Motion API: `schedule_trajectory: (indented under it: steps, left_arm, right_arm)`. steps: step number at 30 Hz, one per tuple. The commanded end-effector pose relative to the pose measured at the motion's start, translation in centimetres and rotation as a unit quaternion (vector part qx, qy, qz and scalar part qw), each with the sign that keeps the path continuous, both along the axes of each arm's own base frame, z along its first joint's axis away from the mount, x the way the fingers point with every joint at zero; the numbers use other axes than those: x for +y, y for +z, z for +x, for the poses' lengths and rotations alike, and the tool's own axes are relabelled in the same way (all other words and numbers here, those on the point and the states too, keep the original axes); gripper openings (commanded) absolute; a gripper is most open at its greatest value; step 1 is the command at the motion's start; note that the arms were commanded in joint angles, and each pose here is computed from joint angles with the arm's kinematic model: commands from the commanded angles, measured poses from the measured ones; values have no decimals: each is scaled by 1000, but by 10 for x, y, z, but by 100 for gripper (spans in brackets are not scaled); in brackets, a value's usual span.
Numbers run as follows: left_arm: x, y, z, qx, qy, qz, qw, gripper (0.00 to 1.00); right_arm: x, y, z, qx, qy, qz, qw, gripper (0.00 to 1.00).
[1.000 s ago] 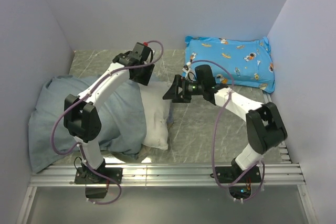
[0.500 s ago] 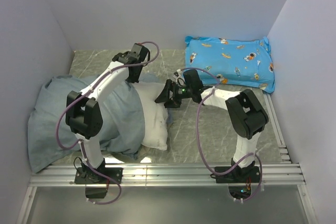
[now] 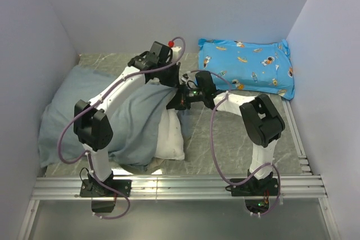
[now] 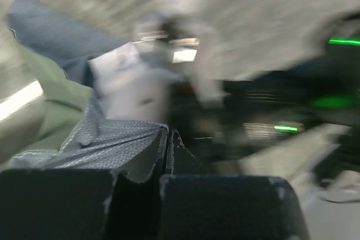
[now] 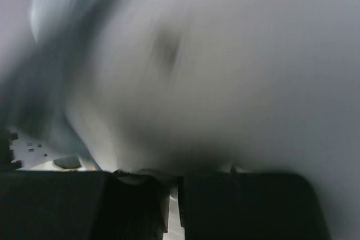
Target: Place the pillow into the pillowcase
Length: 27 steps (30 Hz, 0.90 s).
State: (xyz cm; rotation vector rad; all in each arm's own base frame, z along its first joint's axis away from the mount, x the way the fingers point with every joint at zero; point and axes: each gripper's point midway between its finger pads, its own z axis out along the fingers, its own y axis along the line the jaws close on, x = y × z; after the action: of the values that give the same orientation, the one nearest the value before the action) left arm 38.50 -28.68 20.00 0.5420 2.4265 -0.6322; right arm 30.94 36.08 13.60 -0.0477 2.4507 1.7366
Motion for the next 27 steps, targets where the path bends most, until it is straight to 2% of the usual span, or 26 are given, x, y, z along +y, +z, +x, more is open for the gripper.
schedule_trajectory:
  steps: [1,3,8,10,11,12,13,14,15,16,17,18,20,21,24,27]
  left_arm:
    - [-92,126,-65,-33,-127,-252,959,0]
    - [-96,142,-68,-38,-112,-286,951,0]
    - [-97,134,-65,-44,-83,-293,951,0]
    - [-91,124,-61,-38,-79,-279,956,0]
    - [-81,120,-52,-35,-69,-271,959,0]
    - [-73,115,-47,-41,-71,-257,963,0]
    - [-61,105,-46,-33,-66,-235,969,1]
    - [-45,98,-37,-36,-52,-211,975,5]
    - [-30,94,-28,-63,-48,-176,981,19]
    - [-18,94,-26,-76,-39,-156,984,22]
    - [-2,88,-26,-77,-30,-132,988,24]
    - [12,77,-24,-97,-30,-98,990,33]
    - [30,84,-30,-134,-32,-65,988,46]
    - [40,79,-30,-155,-43,-31,987,59]
    - [57,77,-39,-189,-72,24,979,75]
    - [75,66,-36,-193,-50,81,977,77]
  right_arm:
    - [24,60,17,-55,7,77,995,4]
    - [25,68,18,-58,4,91,994,3]
    - [20,67,14,-58,-7,105,993,4]
    - [14,57,15,-59,-13,86,994,13]
    - [7,57,16,-62,-17,78,995,24]
    - [2,54,18,-84,-17,65,994,29]
    - [-7,43,14,-67,-19,36,997,35]
    - [-20,50,17,-85,-28,24,996,42]
    - [-27,48,15,-95,-28,8,995,53]
    - [-41,34,9,-104,-23,-28,994,56]
    - [-50,45,4,-126,-21,-36,991,57]
    - [-62,42,3,-132,-22,-53,990,59]
    - [-84,35,-7,-158,-15,-109,981,62]
    - [-96,32,-4,-165,-23,-130,977,63]
    - [-121,18,1,-187,-44,-204,960,66]
    - [-124,0,6,-165,-49,-219,960,66]
